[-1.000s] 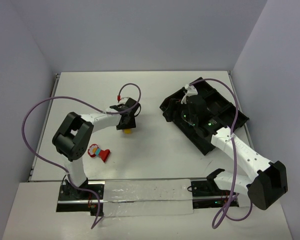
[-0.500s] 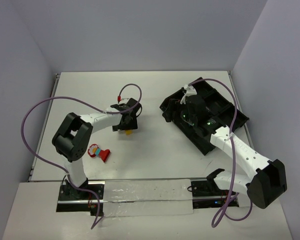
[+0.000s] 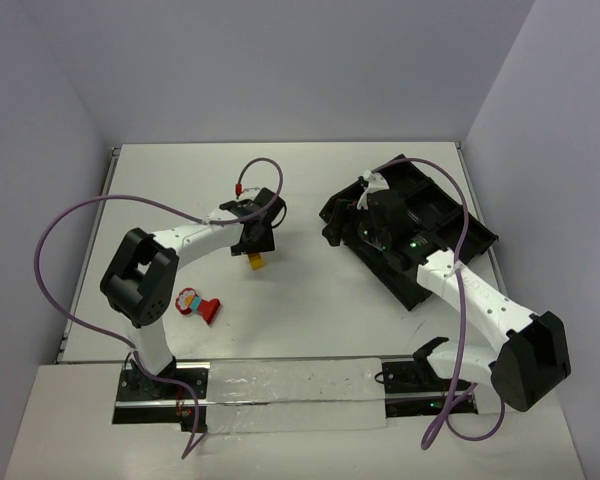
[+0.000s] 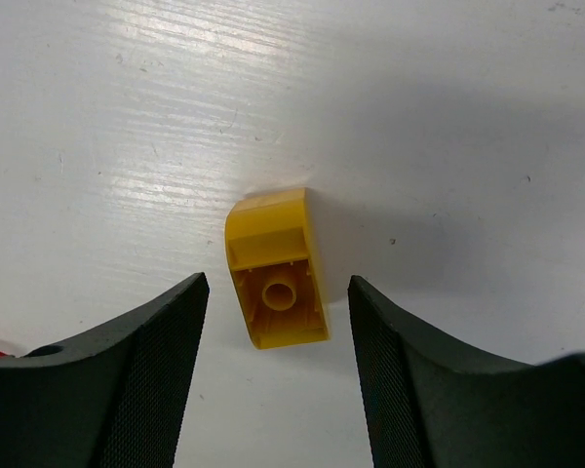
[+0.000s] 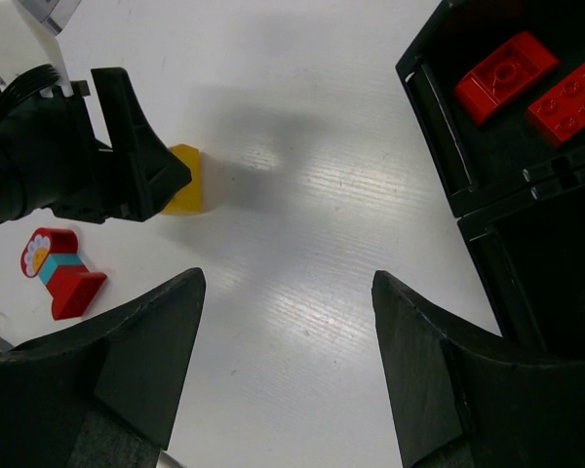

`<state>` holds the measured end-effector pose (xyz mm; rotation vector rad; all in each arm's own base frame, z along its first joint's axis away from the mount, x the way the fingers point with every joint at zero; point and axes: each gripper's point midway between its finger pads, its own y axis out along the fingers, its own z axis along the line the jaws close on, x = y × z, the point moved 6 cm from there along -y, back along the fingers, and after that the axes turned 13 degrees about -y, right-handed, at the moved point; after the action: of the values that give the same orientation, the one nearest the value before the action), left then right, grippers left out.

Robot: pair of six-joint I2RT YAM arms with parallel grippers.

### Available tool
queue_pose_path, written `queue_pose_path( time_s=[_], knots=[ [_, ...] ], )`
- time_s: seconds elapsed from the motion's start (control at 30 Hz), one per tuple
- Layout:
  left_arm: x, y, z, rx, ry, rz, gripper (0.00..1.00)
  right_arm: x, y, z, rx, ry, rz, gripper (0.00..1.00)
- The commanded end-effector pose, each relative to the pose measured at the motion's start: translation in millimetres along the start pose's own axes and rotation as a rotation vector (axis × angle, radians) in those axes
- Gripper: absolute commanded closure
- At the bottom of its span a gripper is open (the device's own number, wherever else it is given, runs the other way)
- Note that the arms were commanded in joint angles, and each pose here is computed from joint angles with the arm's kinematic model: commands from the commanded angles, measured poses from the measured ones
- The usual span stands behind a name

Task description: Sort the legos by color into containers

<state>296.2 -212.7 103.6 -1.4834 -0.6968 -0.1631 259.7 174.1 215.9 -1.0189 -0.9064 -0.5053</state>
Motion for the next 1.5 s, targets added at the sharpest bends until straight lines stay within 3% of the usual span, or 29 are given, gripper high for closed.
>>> queue_pose_path(
  time_s=[0.0,1.0,1.23,1.37,1.47],
  knots=[
    [7,-6,-6,-0.008,-0.012,-0.022,0.33,12,-1,1,0.006,0.0,-0.041,0.23],
    [-2,6,-8,-0.004,0.009,0.012,0.51,15,1,3,0.01,-0.001,-0.04,0.23],
    [3,-1,-7,-0.006,0.004,-0.005,0.73,16,0,2,0.008,-0.001,-0.045,0.23],
    [19,-23,-12,-0.066,0.006,-0.021,1.0,16,-1,3,0.011,0.001,-0.045,0.23],
    [36,-44,-17,-0.247,-0.002,0.035,1.0,16,-2,5,0.026,-0.002,-0.046,0.23]
  ],
)
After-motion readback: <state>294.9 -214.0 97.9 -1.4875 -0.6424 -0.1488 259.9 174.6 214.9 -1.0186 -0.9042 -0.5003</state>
